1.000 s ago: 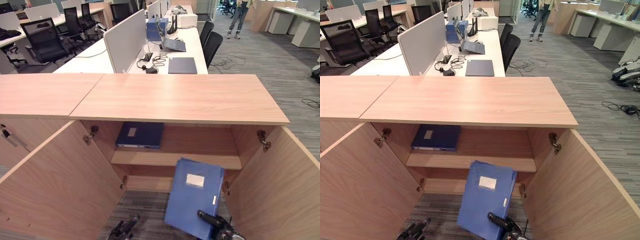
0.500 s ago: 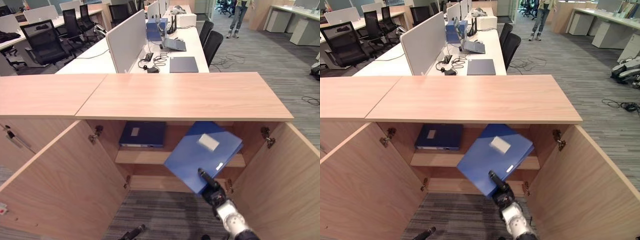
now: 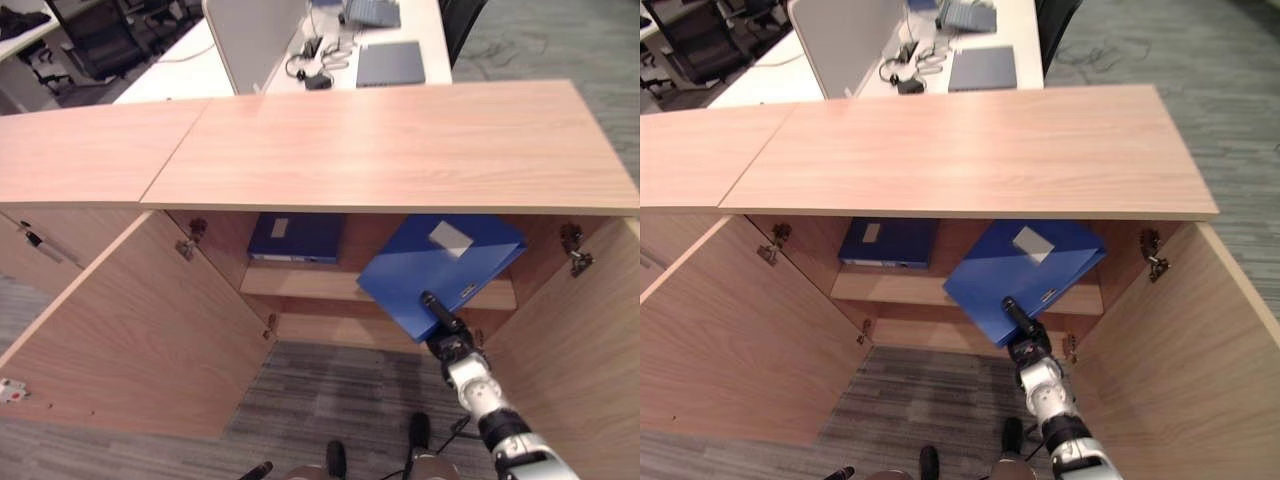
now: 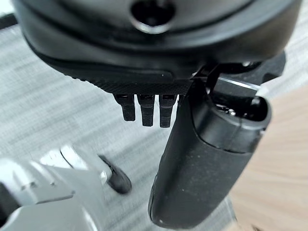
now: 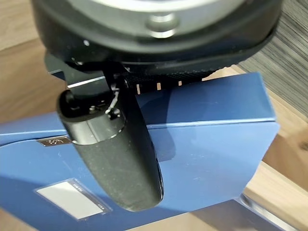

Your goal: Put the empty folder in the office cabinet

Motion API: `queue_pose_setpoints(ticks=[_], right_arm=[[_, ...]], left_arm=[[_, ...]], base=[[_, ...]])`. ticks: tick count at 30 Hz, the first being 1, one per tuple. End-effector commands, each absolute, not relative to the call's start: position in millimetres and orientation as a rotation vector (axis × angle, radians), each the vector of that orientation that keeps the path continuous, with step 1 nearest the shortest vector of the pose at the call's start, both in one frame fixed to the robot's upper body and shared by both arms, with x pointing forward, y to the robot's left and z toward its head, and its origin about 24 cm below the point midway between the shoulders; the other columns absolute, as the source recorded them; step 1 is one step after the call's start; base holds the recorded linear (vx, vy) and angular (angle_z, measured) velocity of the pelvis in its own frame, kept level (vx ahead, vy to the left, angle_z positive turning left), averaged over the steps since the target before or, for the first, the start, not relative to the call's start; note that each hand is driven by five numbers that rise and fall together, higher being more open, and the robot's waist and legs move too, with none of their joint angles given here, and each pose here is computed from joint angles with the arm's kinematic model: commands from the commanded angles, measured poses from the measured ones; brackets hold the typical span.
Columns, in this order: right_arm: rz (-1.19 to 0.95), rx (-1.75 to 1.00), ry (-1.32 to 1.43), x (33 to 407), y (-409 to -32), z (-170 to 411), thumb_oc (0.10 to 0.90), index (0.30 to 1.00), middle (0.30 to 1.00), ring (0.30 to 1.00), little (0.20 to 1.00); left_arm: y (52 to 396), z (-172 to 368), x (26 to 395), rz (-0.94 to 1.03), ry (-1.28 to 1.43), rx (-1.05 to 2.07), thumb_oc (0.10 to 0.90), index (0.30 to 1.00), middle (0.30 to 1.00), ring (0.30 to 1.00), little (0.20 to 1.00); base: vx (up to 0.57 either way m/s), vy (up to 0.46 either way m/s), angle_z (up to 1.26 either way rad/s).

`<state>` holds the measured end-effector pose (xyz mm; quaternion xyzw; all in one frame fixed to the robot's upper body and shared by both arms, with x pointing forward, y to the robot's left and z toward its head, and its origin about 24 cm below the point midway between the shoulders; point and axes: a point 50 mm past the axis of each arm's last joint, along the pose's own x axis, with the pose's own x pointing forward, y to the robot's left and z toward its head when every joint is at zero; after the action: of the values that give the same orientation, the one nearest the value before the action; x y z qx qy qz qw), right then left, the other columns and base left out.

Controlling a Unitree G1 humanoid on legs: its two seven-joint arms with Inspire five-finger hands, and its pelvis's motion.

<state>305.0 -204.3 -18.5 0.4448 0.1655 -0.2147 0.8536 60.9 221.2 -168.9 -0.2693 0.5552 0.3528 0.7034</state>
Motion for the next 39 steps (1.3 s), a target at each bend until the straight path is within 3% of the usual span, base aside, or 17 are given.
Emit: queue_pose_setpoints(ticks=[1,10,18,24,28,29,36,39], right_arm=[[-0.298,1.131,-0.144,382,-204,121,0.4,0.3,0.3,0.3,0.3],[-0.367,1.251,-0.317,405,-226,196,0.4,0.3,0.3,0.3,0.3],[-0.363,1.231,-0.519,400,-244,262,0.4,0.3,0.3,0.3,0.3],[-0.32,1.456,-0.668,385,-210,294,0.4,0.3,0.3,0.3,0.3],[-0.305,1.453,-0.669,383,-200,305,0.4,0.3,0.3,0.3,0.3],[-0.316,1.429,-0.652,384,-202,303,0.8,0.9,0.9,0.9,0.9],[-0.33,1.171,-0.55,395,-213,287,0.8,0.9,0.9,0.9,0.9],[-0.297,1.183,-0.519,397,-211,270,0.8,0.9,0.9,0.9,0.9]], left_arm=[[234,-163,84,0.773,1.181,-0.533,0.8,0.9,0.9,0.9,0.9],[222,-165,91,0.748,1.219,-0.525,0.8,0.9,0.9,0.9,0.9],[222,-158,115,0.715,1.166,-0.499,0.8,0.9,0.9,0.9,0.9],[213,-157,125,0.704,1.182,-0.487,0.8,0.9,0.9,0.9,0.9],[212,-157,125,0.709,1.184,-0.488,0.8,0.9,0.9,0.9,0.9],[213,-157,124,0.709,1.186,-0.485,0.8,0.9,0.9,0.9,0.9],[227,-150,135,0.716,1.122,-0.474,0.8,0.9,0.9,0.9,0.9],[235,-148,136,0.713,1.109,-0.428,0.8,0.9,0.9,0.9,0.9]], base=[[0.02,-0.137,0.11],[0.08,-0.097,0.19],[0.08,-0.084,0.15],[0.05,-0.043,0.12],[-0.02,0.004,0.08],[0.01,-0.007,0.1],[-0.02,-0.008,0.06],[0.0,0.0,0.0]])
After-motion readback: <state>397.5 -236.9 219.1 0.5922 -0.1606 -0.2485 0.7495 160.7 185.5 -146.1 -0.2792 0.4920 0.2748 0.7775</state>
